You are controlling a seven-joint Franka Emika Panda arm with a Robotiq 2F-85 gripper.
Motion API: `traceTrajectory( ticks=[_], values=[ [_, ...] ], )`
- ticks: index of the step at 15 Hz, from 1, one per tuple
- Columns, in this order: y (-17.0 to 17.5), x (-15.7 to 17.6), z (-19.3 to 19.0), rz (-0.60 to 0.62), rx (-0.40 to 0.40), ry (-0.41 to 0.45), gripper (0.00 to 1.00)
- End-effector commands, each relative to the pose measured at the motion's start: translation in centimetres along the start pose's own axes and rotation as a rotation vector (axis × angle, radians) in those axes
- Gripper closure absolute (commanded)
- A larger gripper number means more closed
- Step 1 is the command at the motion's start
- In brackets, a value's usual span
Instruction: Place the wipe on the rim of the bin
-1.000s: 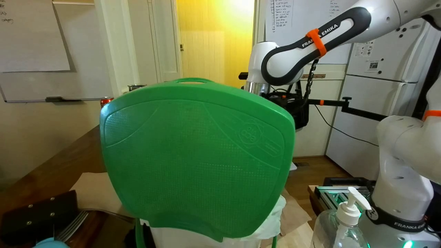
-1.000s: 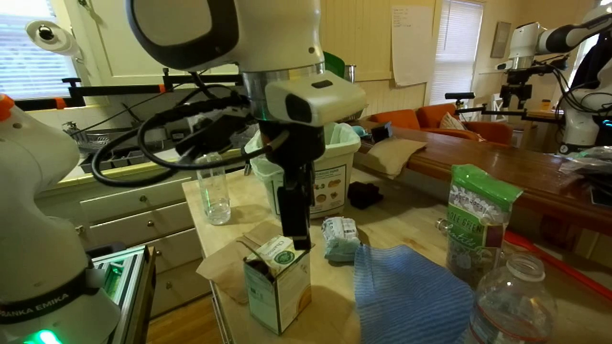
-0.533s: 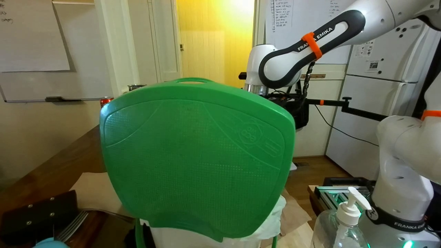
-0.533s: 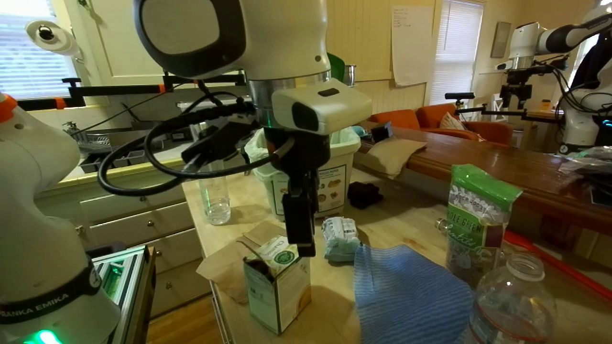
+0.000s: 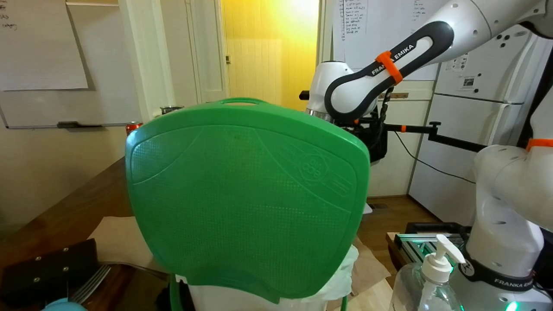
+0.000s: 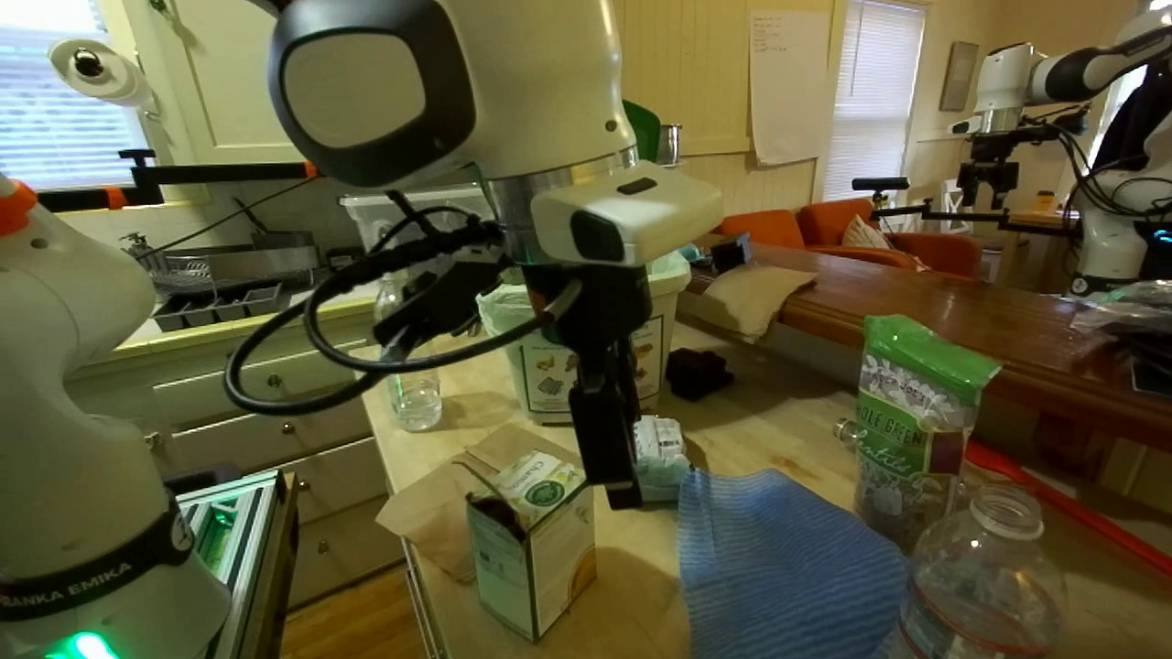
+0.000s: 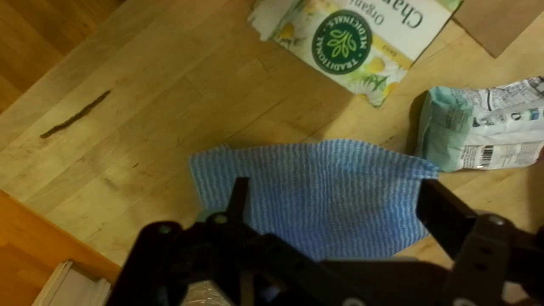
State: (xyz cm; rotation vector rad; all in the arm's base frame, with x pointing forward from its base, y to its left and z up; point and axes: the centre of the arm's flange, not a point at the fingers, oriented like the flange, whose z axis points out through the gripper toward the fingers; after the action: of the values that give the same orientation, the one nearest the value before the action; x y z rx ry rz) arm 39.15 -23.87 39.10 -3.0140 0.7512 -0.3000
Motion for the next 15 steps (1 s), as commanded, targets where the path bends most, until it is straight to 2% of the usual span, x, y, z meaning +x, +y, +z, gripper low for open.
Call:
traceTrajectory(
  ticks=[1, 5, 10, 15],
  values=[
    [1.6, 0.2, 2.4, 0.016, -0.006, 0.034, 0.00],
    [4.1, 0.7, 5.1, 0.016, 0.021, 0.021, 0.00],
    [6.4, 1.7, 7.9, 0.007, 0.072, 0.091, 0.00],
    [7.3, 2.7, 10.2, -0.011, 0.142, 0.114, 0.00]
  ],
)
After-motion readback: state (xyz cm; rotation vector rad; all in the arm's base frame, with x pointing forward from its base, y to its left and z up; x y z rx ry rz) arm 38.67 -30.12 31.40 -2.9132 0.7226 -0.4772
